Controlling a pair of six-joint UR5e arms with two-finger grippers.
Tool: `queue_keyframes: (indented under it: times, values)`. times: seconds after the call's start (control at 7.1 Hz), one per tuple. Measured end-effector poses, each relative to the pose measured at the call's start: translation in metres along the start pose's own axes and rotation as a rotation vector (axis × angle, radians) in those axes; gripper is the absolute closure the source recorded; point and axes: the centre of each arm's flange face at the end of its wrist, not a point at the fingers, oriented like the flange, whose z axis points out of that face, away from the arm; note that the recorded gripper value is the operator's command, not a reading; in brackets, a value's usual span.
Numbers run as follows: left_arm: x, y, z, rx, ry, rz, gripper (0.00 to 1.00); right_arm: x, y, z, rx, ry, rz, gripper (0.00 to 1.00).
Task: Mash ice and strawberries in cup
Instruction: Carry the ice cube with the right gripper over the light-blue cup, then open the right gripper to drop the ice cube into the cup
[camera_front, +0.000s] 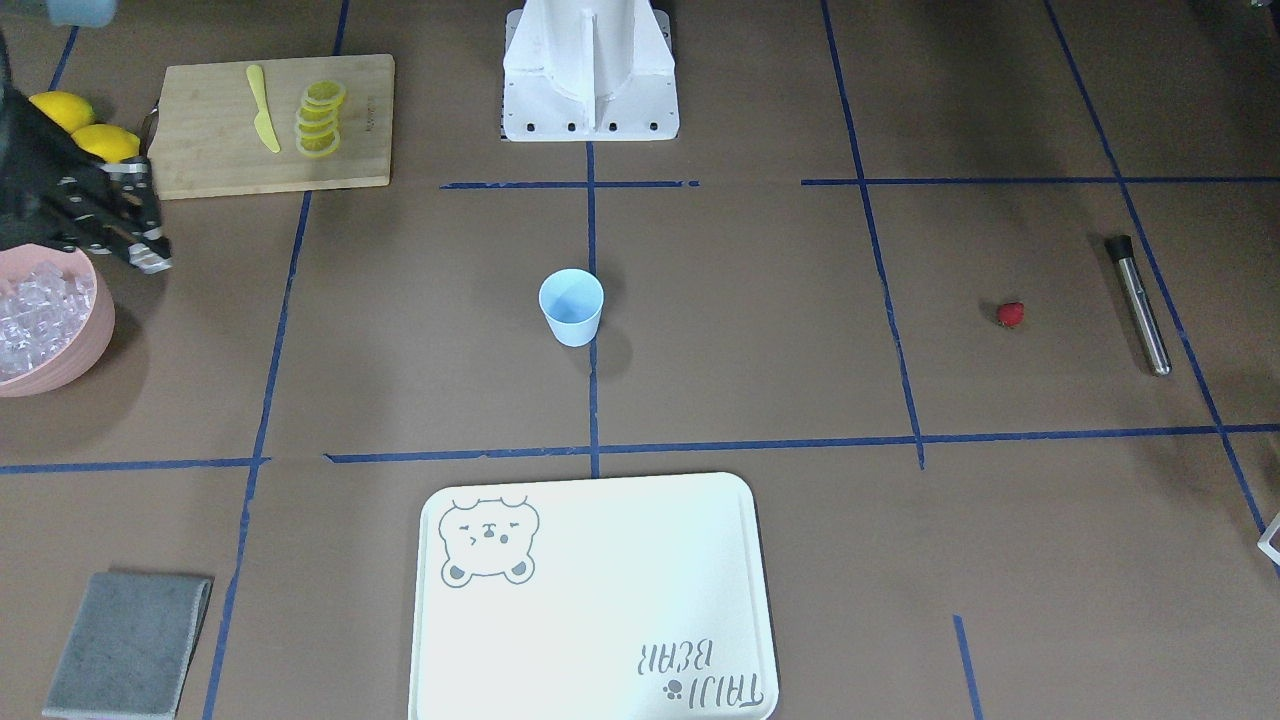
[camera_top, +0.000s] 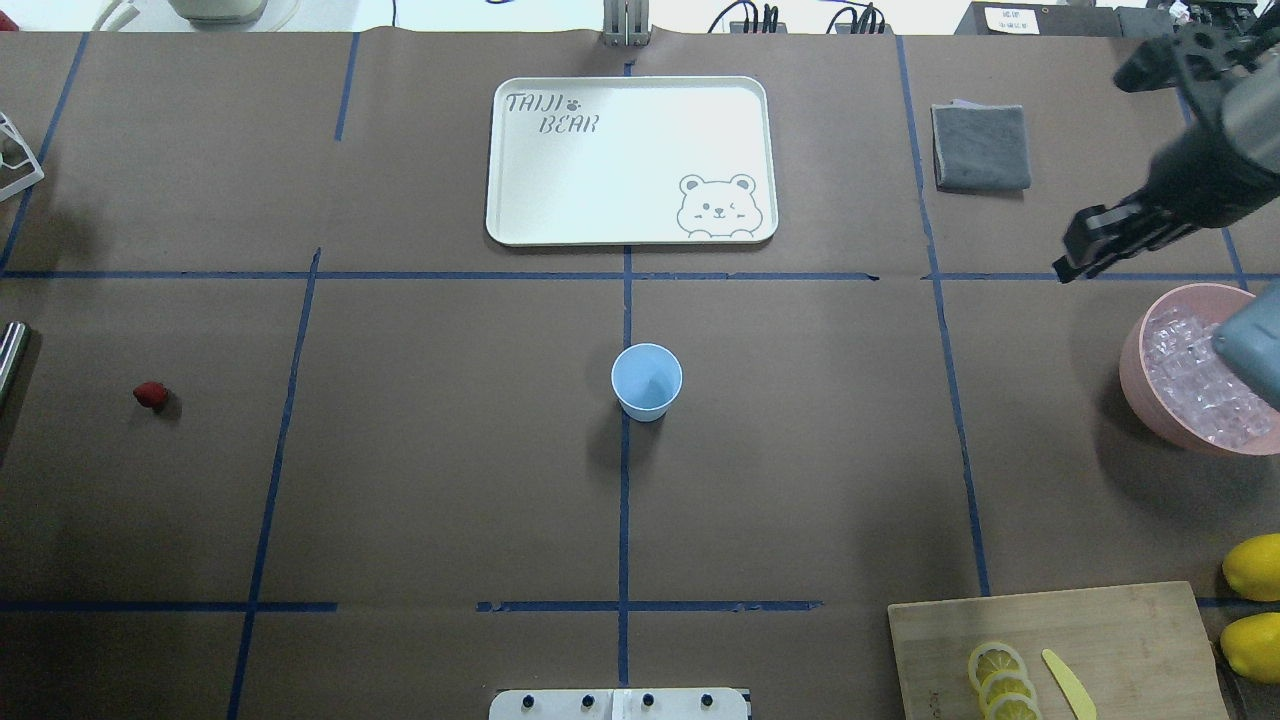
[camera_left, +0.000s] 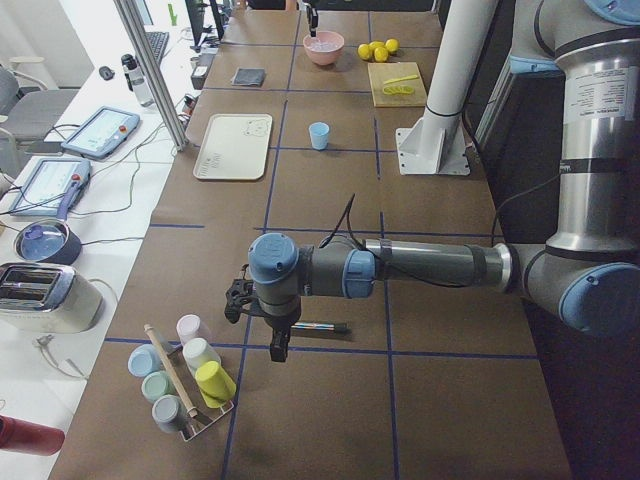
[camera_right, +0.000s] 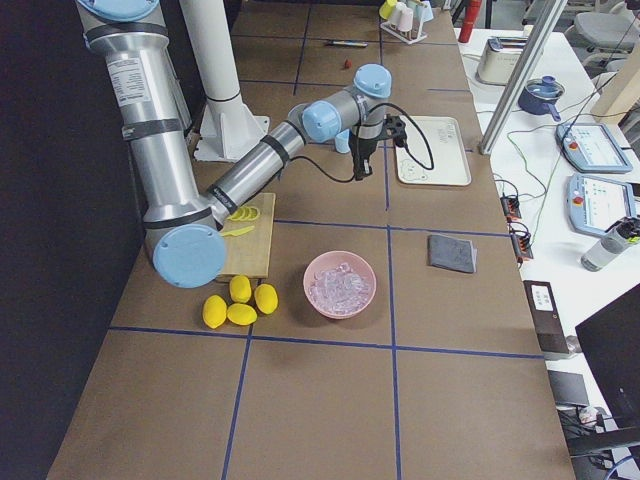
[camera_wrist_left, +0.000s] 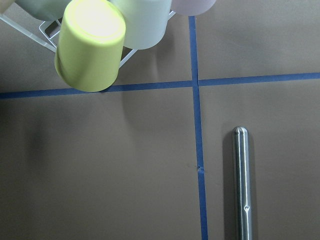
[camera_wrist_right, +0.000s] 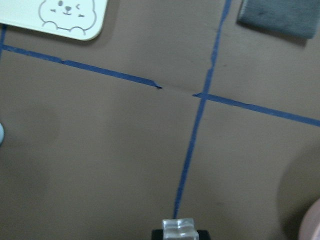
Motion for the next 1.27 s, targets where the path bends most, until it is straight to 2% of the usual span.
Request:
queue_keyframes:
  times: [0.28,0.56,0.85,1.27]
  values:
    - [-0.001,0.000,0.001,-0.003,0.000,-0.001,0.00,-0.142,-0.002,0.052,-0.003,0.026,0.094,1.00]
    - [-0.006,0.001,0.008,-0.015,0.000,-0.007,0.00,-0.255,-0.002,0.106,0.025,0.052,0.169,1.00]
    - [-0.009,0.002,0.011,-0.021,0.001,-0.008,0.00,-0.298,-0.006,0.130,0.043,0.048,0.202,1.00]
    - [-0.009,0.002,0.011,-0.022,0.001,-0.011,0.00,-0.323,-0.024,0.155,0.045,0.072,0.212,0.97]
